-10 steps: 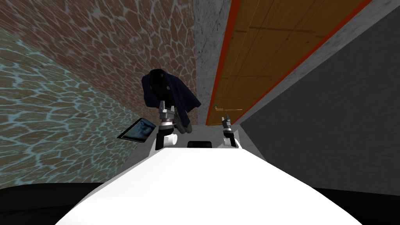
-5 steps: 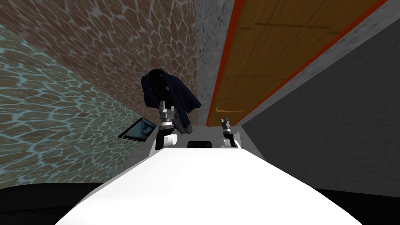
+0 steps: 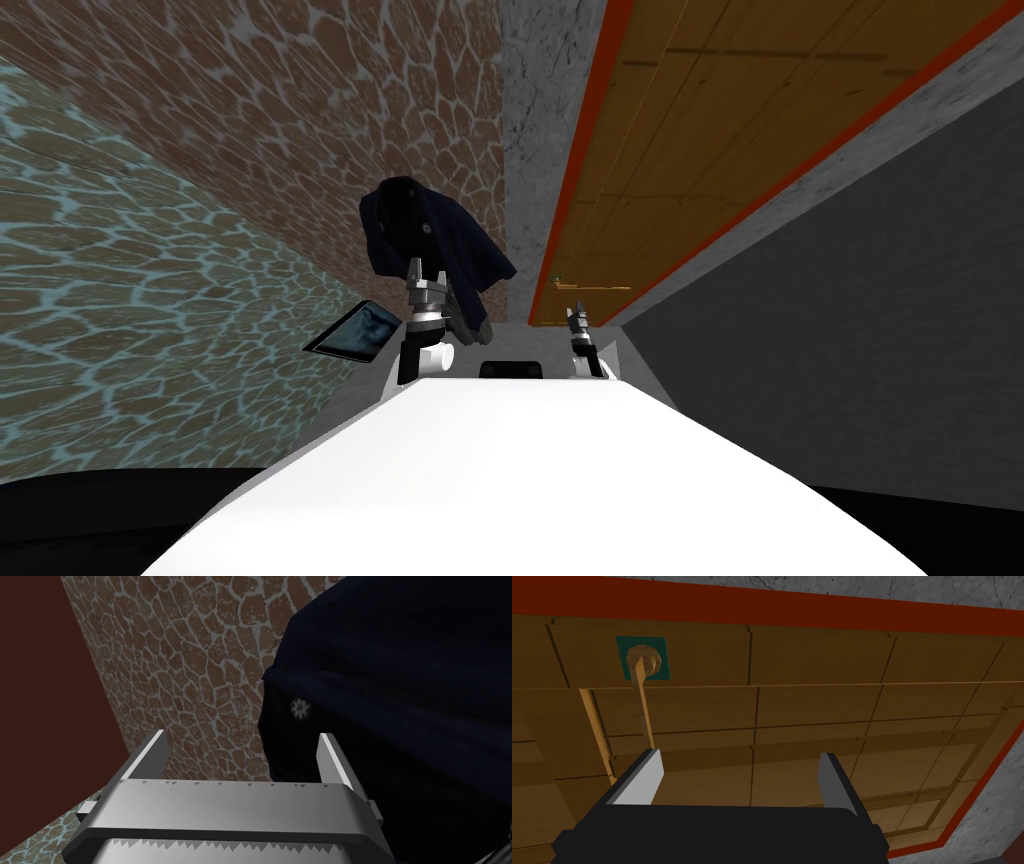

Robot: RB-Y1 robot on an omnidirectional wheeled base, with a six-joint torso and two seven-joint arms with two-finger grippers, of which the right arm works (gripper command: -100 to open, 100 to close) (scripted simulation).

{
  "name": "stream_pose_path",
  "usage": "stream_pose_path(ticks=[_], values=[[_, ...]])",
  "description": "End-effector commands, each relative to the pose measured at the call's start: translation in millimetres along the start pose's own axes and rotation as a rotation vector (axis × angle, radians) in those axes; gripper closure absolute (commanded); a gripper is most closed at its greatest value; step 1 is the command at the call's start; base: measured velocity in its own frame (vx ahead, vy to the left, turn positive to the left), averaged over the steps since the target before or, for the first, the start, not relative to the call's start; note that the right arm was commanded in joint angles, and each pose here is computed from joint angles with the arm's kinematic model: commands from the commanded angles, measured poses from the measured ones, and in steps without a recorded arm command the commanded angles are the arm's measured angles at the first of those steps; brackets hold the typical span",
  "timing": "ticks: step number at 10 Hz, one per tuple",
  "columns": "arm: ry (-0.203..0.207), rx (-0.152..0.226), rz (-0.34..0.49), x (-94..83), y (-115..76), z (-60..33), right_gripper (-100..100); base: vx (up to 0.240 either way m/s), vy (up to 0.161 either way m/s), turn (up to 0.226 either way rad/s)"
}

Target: Pull the door open

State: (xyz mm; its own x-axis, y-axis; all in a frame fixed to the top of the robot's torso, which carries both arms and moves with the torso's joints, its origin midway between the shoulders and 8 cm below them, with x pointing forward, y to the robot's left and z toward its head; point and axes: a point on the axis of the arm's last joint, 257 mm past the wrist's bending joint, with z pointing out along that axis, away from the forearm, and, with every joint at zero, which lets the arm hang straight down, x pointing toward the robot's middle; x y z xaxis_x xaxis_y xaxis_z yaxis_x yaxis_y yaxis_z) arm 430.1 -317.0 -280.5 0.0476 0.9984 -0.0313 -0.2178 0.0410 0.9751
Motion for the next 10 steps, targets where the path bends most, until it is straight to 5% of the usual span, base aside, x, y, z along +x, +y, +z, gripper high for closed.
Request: stream_pose_path(ticks=[1, 10], values=[[-0.002, 0.012, 0.001, -1.9, -7.3, -3.6, -100, 0.044, -0.018, 0.023], [-0.036, 0.154, 0.019, -31.3, -76.8, -29.6, -100, 0.083, -0.034, 0.062]])
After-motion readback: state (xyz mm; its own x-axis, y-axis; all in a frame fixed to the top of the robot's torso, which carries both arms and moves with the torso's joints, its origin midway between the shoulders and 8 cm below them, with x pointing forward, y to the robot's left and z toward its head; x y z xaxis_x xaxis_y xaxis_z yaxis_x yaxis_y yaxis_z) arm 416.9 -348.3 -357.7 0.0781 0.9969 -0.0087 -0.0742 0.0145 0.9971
